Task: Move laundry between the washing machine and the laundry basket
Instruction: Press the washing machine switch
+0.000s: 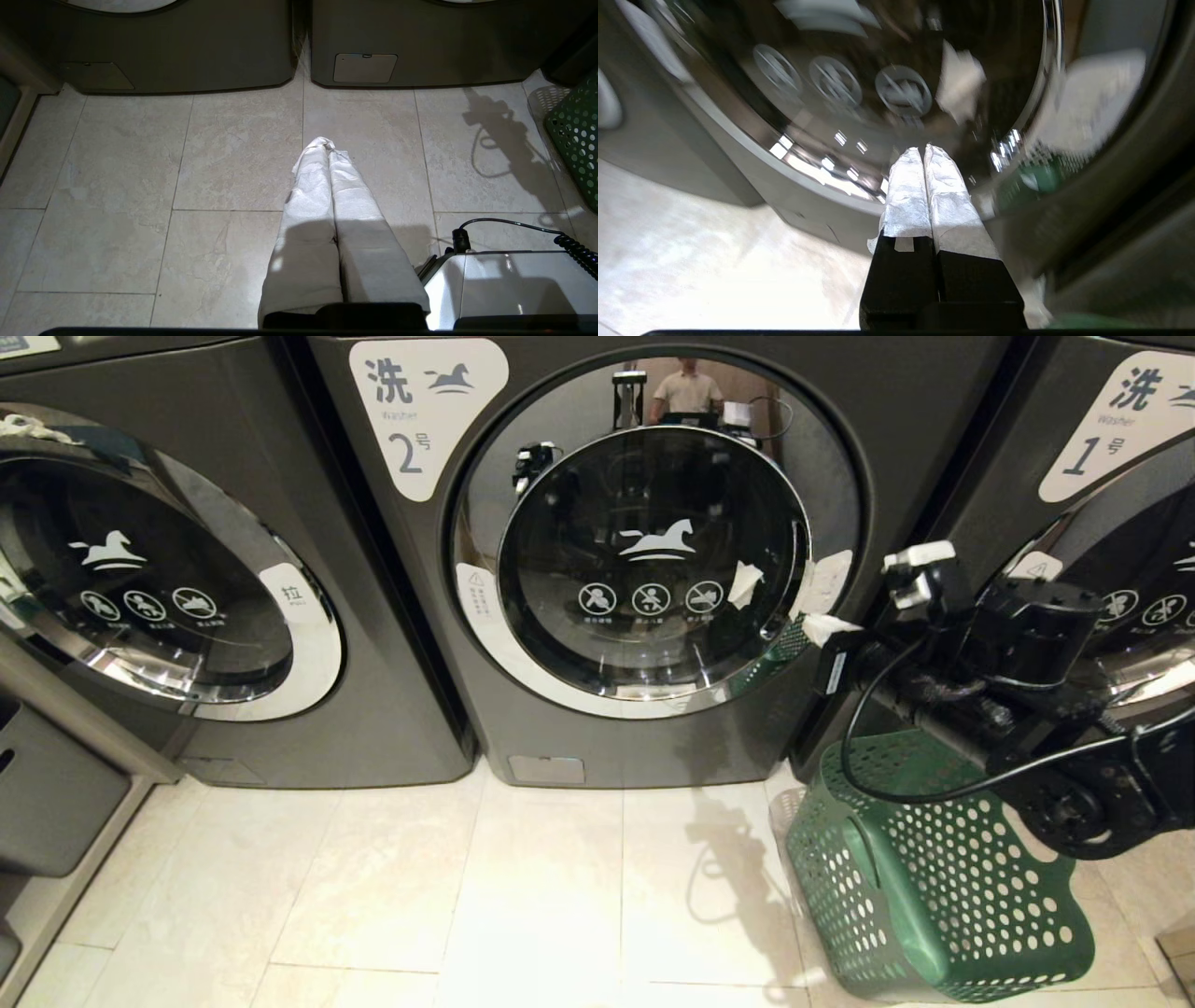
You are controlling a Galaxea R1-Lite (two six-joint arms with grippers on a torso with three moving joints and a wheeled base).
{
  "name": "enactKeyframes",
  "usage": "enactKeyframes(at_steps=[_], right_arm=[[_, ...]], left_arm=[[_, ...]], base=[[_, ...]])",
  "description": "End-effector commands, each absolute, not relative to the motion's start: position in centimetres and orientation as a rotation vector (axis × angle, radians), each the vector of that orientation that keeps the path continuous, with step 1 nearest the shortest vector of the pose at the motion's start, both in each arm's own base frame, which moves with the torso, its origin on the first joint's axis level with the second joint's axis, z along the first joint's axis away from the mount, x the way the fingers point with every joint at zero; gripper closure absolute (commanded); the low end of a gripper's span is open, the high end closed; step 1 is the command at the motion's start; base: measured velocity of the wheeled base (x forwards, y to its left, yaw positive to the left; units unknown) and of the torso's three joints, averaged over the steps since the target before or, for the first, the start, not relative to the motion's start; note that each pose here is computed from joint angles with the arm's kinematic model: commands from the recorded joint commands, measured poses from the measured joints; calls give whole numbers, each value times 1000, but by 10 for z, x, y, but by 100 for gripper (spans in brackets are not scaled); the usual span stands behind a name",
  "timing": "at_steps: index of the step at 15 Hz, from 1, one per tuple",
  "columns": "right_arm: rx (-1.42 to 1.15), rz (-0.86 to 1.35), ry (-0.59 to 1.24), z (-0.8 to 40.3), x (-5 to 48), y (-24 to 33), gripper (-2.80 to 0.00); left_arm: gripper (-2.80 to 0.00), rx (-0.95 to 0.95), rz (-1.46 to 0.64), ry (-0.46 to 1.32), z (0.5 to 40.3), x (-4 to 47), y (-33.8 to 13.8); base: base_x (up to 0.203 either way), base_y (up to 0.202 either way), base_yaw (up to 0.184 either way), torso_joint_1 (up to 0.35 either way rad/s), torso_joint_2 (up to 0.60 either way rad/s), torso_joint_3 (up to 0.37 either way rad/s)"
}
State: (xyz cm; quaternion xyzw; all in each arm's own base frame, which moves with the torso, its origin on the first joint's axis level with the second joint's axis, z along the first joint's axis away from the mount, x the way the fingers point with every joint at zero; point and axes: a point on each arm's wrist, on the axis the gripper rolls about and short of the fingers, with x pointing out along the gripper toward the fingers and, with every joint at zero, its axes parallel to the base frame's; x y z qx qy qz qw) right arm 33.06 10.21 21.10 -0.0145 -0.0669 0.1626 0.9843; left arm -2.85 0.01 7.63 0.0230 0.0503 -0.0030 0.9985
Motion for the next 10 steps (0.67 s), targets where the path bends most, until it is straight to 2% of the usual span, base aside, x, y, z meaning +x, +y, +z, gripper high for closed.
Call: enactKeyframes(at_steps=[1,3,6,10], right_arm=[[10,368,-317,280,281,102,0],[33,384,-388,320,253,98,0],[81,380,-437,372,241,95,0],[210,407,-394,407,242,96,0]], left_arm=[[0,45,-5,101,76,-29,0],[0,35,-5,100,77,-29,0],[0,23,-4,100,77,-29,0],[0,23,-4,100,77,-29,0]], base=[[0,0,0,0,0,0],[0,0,0,0,0,0],[0,0,0,0,0,0],[0,0,0,0,0,0]])
